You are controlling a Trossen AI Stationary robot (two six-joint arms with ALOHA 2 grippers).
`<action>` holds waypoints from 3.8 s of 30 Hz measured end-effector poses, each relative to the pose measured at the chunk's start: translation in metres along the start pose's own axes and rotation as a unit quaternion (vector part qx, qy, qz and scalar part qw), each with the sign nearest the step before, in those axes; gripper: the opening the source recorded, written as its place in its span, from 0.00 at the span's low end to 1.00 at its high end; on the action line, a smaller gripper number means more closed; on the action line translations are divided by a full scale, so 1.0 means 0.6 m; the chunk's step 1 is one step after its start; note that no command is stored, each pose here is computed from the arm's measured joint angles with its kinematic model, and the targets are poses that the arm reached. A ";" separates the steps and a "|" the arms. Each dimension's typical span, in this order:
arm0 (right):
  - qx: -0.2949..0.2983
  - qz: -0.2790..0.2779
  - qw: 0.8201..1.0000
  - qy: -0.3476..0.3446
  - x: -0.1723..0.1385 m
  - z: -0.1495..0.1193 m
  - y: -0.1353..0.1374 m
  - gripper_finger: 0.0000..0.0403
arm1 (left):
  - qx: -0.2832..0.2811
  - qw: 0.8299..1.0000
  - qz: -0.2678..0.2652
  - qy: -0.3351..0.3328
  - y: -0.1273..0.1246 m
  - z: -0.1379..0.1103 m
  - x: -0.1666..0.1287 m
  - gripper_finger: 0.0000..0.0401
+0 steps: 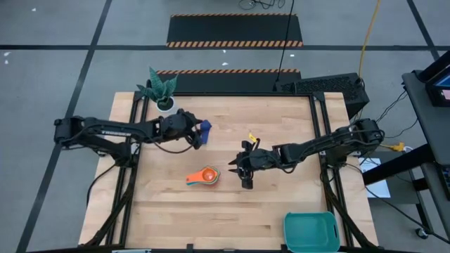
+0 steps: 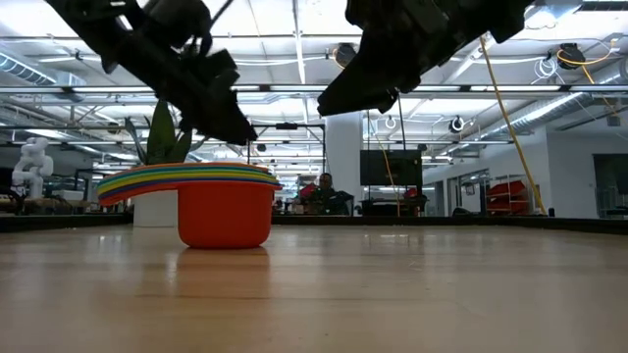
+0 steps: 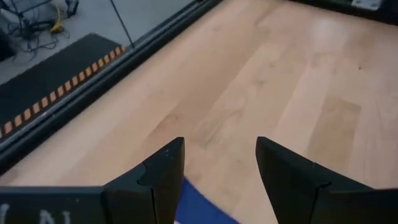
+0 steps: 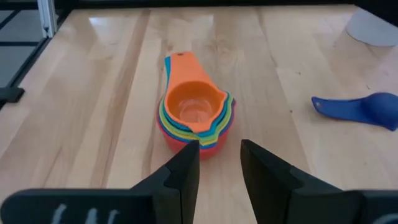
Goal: Nest measuring cups in basket
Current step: Stack the dark blue measuring cup on top of the orange measuring cup
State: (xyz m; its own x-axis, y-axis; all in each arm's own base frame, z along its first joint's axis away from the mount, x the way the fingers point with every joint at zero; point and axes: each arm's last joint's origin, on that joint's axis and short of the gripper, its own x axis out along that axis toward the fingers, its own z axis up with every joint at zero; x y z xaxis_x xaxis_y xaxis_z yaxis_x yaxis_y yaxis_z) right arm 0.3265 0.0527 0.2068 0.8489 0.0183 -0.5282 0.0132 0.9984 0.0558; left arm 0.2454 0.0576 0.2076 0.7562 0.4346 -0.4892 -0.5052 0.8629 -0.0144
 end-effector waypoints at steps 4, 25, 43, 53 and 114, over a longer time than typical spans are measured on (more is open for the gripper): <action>-0.001 0.000 1.000 0.002 0.000 -0.001 0.000 0.28 | -0.005 1.000 -0.005 -0.015 -0.009 -0.003 0.023 0.50; 0.043 -0.007 0.998 0.040 -0.008 -0.010 -0.002 0.28 | 0.016 0.971 0.171 0.166 -0.022 -0.008 0.118 0.50; 0.043 -0.011 0.997 0.062 -0.010 -0.016 -0.003 0.28 | -0.001 0.945 0.239 0.222 0.016 -0.030 0.127 0.50; 0.044 -0.011 0.997 0.062 -0.010 -0.016 -0.003 0.28 | -0.021 0.935 0.256 0.244 0.038 -0.039 0.133 0.50; 0.036 -0.008 0.996 0.079 -0.012 -0.023 0.004 0.28 | 0.042 0.991 -0.027 0.128 -0.047 -0.019 0.183 0.50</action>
State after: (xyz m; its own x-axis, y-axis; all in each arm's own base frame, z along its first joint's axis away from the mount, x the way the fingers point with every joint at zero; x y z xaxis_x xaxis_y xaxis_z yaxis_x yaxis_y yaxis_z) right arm 0.3131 0.0557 0.1994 0.7550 0.0164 -0.6555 0.0688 0.9922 0.1041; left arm 0.3382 0.0781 0.1444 0.6448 0.3175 -0.6953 -0.4232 0.9058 0.0212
